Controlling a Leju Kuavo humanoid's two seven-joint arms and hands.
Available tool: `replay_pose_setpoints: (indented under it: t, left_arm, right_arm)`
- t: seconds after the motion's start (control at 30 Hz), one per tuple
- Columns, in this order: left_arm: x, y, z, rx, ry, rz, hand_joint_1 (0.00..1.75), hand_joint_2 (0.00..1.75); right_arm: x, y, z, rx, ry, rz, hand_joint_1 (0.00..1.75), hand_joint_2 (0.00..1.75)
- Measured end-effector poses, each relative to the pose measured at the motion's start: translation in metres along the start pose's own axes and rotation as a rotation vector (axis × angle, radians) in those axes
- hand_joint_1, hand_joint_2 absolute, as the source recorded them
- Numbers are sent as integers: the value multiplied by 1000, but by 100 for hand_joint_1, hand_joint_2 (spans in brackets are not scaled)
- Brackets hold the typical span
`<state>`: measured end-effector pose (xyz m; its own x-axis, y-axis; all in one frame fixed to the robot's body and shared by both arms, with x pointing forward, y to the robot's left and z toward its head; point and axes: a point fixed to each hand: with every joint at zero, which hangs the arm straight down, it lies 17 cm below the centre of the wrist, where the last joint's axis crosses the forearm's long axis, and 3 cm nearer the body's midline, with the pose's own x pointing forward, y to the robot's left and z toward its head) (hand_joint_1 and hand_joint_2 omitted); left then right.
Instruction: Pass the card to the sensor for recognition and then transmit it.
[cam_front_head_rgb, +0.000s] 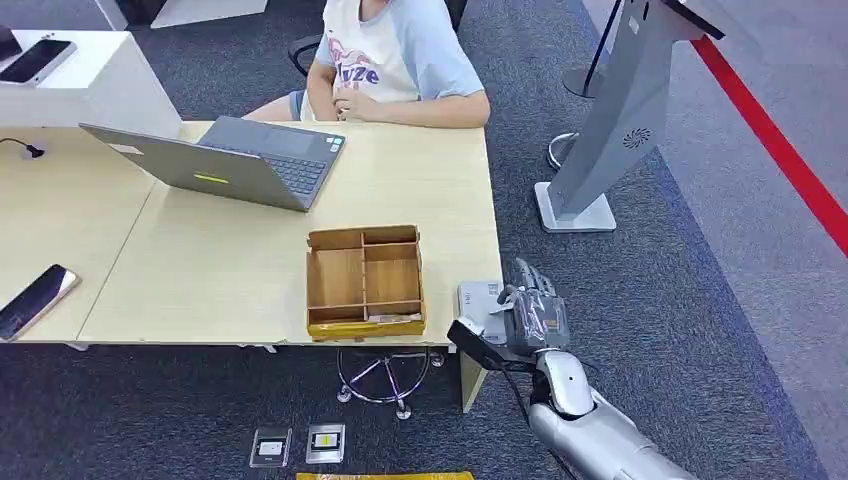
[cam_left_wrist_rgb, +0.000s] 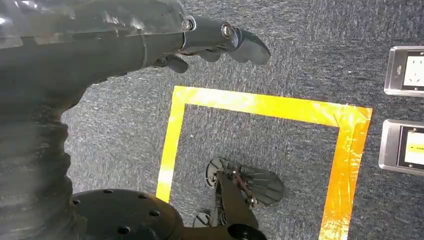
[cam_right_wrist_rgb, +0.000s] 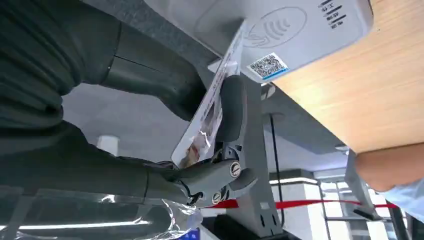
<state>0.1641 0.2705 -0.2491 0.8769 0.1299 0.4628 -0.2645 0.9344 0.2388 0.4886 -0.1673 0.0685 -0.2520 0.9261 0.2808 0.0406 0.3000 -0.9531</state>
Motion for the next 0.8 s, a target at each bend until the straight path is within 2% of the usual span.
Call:
replay_pose_setpoints:
  t: [0.33, 0.57, 0.8]
  left_arm:
    - [4, -2, 0, -7, -11, -6, 0, 175]
    - [20, -10, -1, -31, -42, -20, 0, 175]
    - [27, -21, 1, -64, -43, -27, 0, 175]
  right_arm:
    - [45, -51, -25, -120, -138, 71, 175, 175]
    - [113, -127, -59, -256, -302, 120, 175, 175]
    - [192, -131, -70, -159, -486, 163, 175, 175]
